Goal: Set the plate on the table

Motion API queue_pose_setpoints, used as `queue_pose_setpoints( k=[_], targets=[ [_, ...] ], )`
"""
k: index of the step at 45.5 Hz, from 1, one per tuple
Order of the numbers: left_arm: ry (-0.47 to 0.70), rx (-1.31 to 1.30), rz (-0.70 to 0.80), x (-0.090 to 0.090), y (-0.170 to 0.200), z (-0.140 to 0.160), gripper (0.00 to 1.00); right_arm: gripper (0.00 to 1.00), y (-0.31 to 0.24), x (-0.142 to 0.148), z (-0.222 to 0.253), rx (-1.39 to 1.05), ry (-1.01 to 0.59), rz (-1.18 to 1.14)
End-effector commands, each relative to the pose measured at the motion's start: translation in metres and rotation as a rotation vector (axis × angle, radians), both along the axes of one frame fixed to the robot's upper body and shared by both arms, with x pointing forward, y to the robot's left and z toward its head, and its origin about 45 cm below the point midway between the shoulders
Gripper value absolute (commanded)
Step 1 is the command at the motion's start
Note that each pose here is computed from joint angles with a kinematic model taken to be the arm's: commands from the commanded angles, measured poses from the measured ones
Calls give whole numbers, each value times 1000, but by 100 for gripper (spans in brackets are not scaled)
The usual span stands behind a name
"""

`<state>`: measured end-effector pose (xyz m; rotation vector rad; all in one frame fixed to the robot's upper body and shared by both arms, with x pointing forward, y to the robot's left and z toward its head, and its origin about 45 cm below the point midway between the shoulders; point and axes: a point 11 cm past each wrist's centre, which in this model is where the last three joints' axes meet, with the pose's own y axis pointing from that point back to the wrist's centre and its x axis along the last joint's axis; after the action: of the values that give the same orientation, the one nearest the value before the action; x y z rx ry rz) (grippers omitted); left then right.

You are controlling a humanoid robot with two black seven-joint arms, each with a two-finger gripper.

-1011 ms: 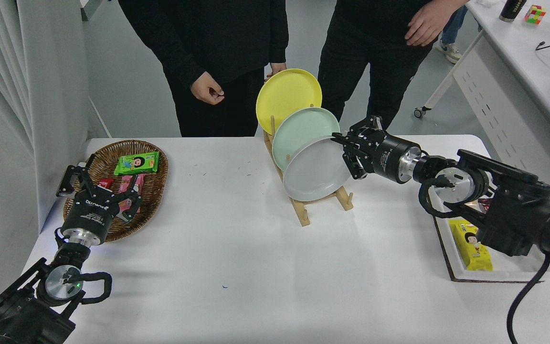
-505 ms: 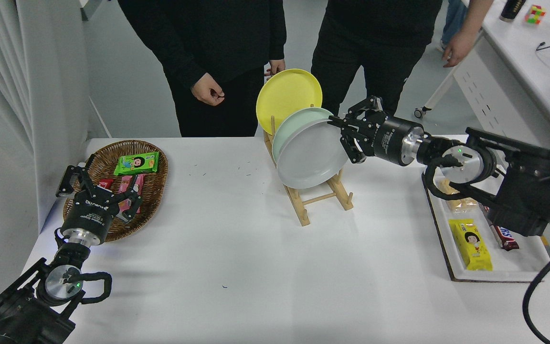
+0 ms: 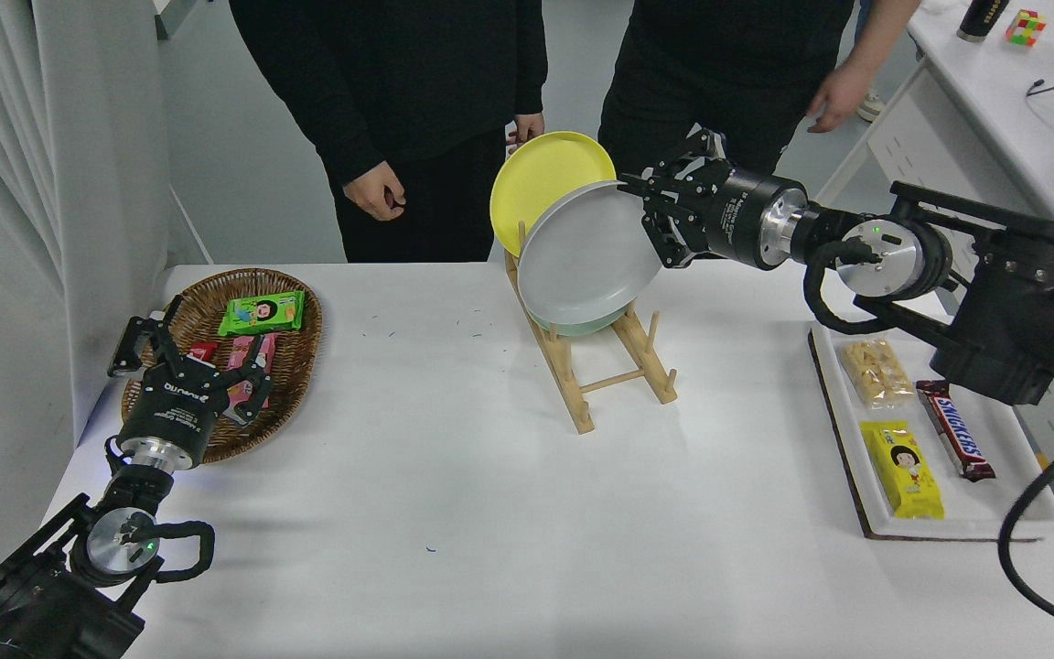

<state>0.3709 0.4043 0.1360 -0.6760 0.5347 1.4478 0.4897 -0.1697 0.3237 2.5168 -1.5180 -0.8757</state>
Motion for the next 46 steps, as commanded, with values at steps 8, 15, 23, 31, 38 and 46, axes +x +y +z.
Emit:
queue_pose_setpoints(
  k=[8, 15, 23, 31, 38, 46],
  targets=[
    [1, 0, 0, 0, 0, 0, 98, 0, 24, 3, 32, -42, 48, -7],
    [-1, 0, 0, 0, 0, 0, 98, 0, 37, -2, 27, -80, 131, -14],
    [0, 0, 1, 0, 0, 0, 98, 0, 55, -13, 23, -136, 210, -27],
    [-1, 0, 0, 0, 0, 0, 98, 0, 76, -31, 10, -183, 316, -68],
    [-2, -1, -1, 0, 0, 0, 98, 0, 84, -46, -14, -186, 422, -94],
    [-3, -1, -2, 0, 0, 0, 98, 0, 86, -61, -38, -194, 534, -115]
  ],
)
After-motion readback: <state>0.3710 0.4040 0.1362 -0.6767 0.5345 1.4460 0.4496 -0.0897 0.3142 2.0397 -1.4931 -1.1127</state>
